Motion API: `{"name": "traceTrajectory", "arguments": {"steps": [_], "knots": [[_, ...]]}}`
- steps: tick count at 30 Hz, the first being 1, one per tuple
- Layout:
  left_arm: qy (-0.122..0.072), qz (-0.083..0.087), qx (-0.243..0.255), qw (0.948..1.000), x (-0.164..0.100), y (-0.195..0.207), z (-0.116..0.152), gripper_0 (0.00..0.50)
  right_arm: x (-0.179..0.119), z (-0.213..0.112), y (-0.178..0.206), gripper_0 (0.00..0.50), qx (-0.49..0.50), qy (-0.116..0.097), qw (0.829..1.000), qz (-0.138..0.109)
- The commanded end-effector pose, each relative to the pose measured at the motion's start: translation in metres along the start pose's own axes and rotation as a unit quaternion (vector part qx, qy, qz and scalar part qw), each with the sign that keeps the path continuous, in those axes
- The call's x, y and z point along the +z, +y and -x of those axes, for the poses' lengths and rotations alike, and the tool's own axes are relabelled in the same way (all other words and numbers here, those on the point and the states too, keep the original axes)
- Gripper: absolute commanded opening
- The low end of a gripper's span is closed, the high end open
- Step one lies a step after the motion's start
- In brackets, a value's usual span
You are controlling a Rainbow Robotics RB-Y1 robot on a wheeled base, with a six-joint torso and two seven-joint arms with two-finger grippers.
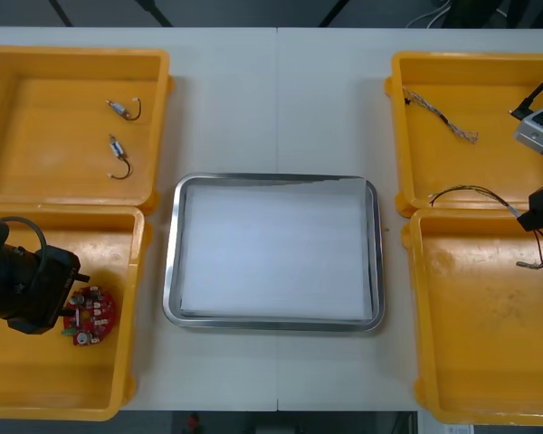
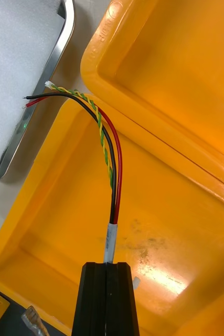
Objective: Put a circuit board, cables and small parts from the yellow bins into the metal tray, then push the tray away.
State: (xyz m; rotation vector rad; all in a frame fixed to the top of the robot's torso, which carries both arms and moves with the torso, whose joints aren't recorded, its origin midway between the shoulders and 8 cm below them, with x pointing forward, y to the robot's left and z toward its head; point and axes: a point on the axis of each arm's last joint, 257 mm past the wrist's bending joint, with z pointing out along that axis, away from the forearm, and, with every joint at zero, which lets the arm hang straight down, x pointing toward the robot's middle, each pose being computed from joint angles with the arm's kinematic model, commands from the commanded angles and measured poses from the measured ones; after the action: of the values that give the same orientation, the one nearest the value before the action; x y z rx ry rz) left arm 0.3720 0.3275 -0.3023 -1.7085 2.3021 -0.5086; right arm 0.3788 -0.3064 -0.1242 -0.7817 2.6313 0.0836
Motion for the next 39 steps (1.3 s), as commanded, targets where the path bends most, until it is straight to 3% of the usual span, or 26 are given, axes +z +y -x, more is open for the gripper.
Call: {"name": "traceTrajectory", "arguments": {"steps": [1, 13, 14, 15, 16, 17, 18, 31, 36, 39], "knots": [[-0.006, 0.011, 0.01, 0.9999, 0.002, 0.014, 0.005, 0.5, -0.006, 0.011, 0.005, 0.0, -0.01, -0.011, 1.0, -0.007], [-0.007, 0.007, 0.017, 0.9998, 0.008, 0.017, 0.003, 0.5, -0.006, 0.011, 0.005, 0.0, -0.01, -0.011, 1.0, -0.007], [-0.007, 0.007, 0.017, 0.9998, 0.008, 0.017, 0.003, 0.408, -0.006, 0.011, 0.005, 0.0, -0.01, -0.011, 1.0, -0.007], [-0.007, 0.007, 0.017, 0.9998, 0.008, 0.017, 0.003, 0.242, -0.006, 0.011, 0.005, 0.0, -0.01, -0.011, 1.0, -0.007], [-0.007, 0.007, 0.017, 0.9998, 0.008, 0.017, 0.003, 0.164, -0.006, 0.011, 0.005, 0.0, -0.01, -0.011, 1.0, -0.007], [-0.008, 0.007, 0.017, 0.9998, 0.008, 0.018, 0.004, 0.039, -0.006, 0.011, 0.005, 0.0, -0.01, -0.011, 1.0, -0.007], [-0.009, 0.006, 0.017, 0.9998, 0.008, 0.017, 0.004, 0.0, -0.006, 0.011, 0.005, 0.0, -0.01, -0.011, 1.0, -0.007], [-0.021, 0.005, 0.031, 0.9993, 0.004, 0.015, 0.012, 0.0, -0.006, 0.011, 0.005, 0.0, -0.01, -0.011, 1.0, -0.007], [-0.042, 0.006, 0.051, 0.9978, -0.014, 0.01, 0.027, 0.0, -0.006, 0.011, 0.005, 0.0, -0.01, -0.011, 1.0, -0.007], [-0.068, 0.019, 0.068, 0.9952, -0.031, 0.009, 0.043, 0.0, -0.006, 0.011, 0.005, 0.0, -0.01, -0.011, 1.0, -0.007]]}}
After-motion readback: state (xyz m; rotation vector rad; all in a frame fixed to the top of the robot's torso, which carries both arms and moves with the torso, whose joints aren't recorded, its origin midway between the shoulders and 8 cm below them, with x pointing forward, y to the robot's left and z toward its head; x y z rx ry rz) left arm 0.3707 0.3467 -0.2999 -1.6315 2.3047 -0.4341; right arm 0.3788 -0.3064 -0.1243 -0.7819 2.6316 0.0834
